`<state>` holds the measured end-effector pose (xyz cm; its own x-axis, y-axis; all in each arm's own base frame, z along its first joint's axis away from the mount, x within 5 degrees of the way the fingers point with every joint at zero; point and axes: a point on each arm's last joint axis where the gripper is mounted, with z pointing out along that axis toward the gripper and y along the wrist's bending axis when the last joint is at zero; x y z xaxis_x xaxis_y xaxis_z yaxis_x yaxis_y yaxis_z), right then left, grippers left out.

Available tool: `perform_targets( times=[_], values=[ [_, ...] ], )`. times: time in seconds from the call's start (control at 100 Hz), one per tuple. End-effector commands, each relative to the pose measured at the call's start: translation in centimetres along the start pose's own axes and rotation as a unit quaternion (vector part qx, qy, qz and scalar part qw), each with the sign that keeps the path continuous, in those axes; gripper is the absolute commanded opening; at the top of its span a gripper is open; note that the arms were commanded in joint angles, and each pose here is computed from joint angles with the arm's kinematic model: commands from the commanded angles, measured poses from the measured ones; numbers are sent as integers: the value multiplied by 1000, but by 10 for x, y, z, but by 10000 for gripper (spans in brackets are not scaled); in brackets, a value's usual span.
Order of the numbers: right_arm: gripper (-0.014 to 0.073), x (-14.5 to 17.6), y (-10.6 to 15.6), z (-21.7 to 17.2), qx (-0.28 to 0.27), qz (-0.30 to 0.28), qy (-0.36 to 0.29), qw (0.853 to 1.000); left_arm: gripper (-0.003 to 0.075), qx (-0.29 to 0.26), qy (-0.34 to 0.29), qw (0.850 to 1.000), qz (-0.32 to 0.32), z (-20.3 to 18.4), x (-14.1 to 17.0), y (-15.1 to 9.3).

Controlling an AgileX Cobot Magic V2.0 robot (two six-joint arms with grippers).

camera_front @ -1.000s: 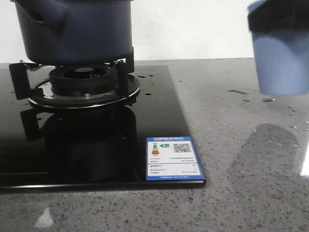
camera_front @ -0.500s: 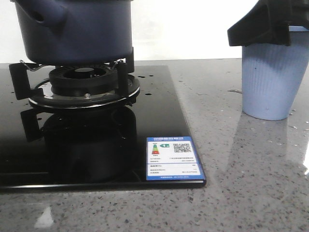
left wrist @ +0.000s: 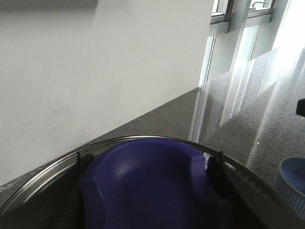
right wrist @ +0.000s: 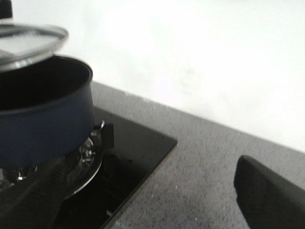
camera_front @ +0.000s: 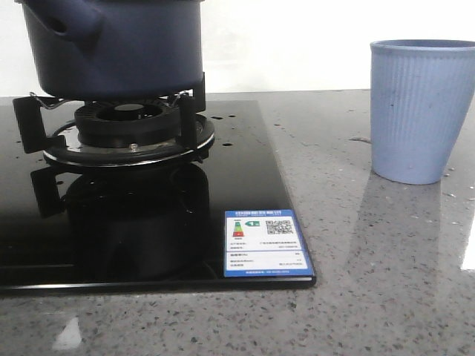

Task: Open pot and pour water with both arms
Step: 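Lower the lid onto the saucepan with the left gripper and release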

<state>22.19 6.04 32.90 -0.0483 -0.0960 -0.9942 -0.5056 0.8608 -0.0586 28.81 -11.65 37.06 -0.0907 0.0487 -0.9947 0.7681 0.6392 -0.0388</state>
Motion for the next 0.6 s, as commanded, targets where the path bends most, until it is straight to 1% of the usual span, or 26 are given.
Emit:
perform_targets(
  times=[0.0,0.05,0.08,0.1,0.11,0.12,0.13,0.15,0.16,0.17,0.18,0.19,0.2,0.22,0.23,0.24,0.25,0.4,0.59],
  values=[
    [617,-27,4,-12,-5,-14,-56,998,283,14,-47,999,-1,-5,-24,-8],
    [558,-32,6,-18,-4,-19,-67,998,283,10,-42,999,2,-5,-23,-7],
    [505,-35,8,-21,-6,-20,-75,997,283,8,-39,999,2,-4,-22,-6],
    [454,-37,9,-24,-6,-19,-80,997,283,5,-38,999,3,-4,-22,-6],
    [416,-39,10,-26,-6,-20,-84,996,283,4,-36,999,3,-3,-21,-5],
    [395,-40,10,-27,-7,-19,-87,996,283,5,-35,999,4,-3,-20,-5],
    [352,-41,11,-28,-7,-19,-89,996,283,5,-35,999,3,-3,-20,-5],
    [305,-43,12,-32,-9,-20,-95,995,283,5,-34,999,3,-2,-19,-4],
    [256,-45,13,-34,-10,-23,-99,995,283,5,-33,999,2,-2,-19,-4],
    [232,-45,14,-35,-12,-24,-101,995,283,4,-33,999,3,-2,-19,-4],
    [181,-47,15,-37,-13,-27,-106,994,283,4,-31,1000,2,-1,-18,-3],
    [155,-48,16,-38,-14,-30,-107,994,283,4,-31,1000,2,-1,-17,-3],
    [103,-49,17,-40,-16,-30,-110,993,283,4,-30,1000,1,0,-17,-3],
    [52,-51,18,-43,-17,-33,-117,992,283,4,-28,1000,1,0,-16,-2],
    [1,-53,20,-45,-19,-35,-122,992,283,4,-28,1000,1,0,-16,-2],
    [-22,-53,20,-46,-19,-37,-123,992,283,3,-26,1000,1,1,-15,-2],
    [-70,-55,22,-49,-21,-39,-128,991,283,2,-26,1000,0,1,-15,-1],
    [-68,-68,32,-71,-27,-48,-169,984,283,-24,-12,1000,1,4,-9,6],
    [-68,-78,41,-94,-25,-62,-204,977,283,-23,1,1000,-10,12,1,12]
  ],
)
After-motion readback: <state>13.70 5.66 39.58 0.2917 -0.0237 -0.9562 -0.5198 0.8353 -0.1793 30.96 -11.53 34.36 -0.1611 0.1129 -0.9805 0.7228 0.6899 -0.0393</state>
